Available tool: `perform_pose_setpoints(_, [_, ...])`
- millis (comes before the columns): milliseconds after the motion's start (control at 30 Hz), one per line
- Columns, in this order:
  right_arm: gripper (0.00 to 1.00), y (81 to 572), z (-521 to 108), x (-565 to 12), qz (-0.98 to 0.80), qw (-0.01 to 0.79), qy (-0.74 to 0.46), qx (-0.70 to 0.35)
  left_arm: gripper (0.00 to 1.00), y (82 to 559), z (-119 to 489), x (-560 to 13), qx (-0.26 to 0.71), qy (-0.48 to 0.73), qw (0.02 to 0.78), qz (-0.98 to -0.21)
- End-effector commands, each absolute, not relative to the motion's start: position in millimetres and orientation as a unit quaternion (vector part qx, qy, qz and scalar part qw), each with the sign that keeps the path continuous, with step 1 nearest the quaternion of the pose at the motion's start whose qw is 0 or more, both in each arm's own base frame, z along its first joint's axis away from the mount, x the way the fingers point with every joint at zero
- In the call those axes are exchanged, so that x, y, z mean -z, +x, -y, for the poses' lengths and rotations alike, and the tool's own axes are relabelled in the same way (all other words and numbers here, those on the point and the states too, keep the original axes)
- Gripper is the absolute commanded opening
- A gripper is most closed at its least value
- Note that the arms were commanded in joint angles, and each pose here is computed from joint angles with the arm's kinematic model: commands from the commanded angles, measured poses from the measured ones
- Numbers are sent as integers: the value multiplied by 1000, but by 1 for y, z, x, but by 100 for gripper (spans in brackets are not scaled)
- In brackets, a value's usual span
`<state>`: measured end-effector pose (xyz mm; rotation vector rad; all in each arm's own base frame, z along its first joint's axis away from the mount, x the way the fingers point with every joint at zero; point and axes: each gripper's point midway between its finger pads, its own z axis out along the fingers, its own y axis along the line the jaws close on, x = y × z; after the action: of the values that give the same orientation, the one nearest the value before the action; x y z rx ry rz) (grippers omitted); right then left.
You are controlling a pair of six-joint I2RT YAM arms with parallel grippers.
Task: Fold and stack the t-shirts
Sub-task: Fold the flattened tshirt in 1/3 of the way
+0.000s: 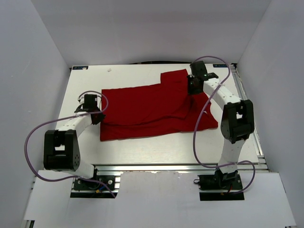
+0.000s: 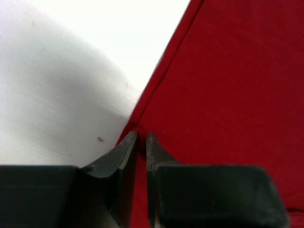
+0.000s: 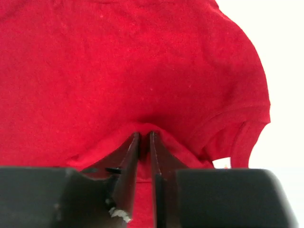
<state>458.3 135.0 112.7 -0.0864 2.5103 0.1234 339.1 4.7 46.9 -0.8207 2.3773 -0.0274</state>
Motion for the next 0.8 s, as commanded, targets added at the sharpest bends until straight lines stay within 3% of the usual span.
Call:
perform_pose_setpoints(0, [33,472,-130,-141,-934,354,-26,-31,33,357,-11,-83,13,-311,356,-881])
perform_pose_setpoints(33, [41,474,-125,-148,-930,365,-20,-22,38,359,-12,-90,14,-312,366,-877])
perform_pose_setpoints(67, [56,476,-123,-159,-925,379,-16,-20,42,364,-13,-104,18,-314,383,-868])
perform_pose_setpoints(133, [71,483,-121,-177,-915,403,-14,-14,53,369,-16,-119,18,-319,405,-857])
perform_pose_setpoints(200, [76,488,-120,-194,-906,423,-16,-12,59,378,-17,-140,24,-319,428,-845])
perform_pose_setpoints(433, [77,488,-115,-239,-889,457,-16,-6,63,396,-27,-198,5,-304,466,-831])
perform_pose_setpoints(533, [64,457,-97,-209,-908,419,-5,21,64,382,-18,-190,18,-292,436,-851])
perform_pose_setpoints(767, [46,397,-81,-158,-926,376,28,-2,60,323,10,-128,82,-291,386,-872])
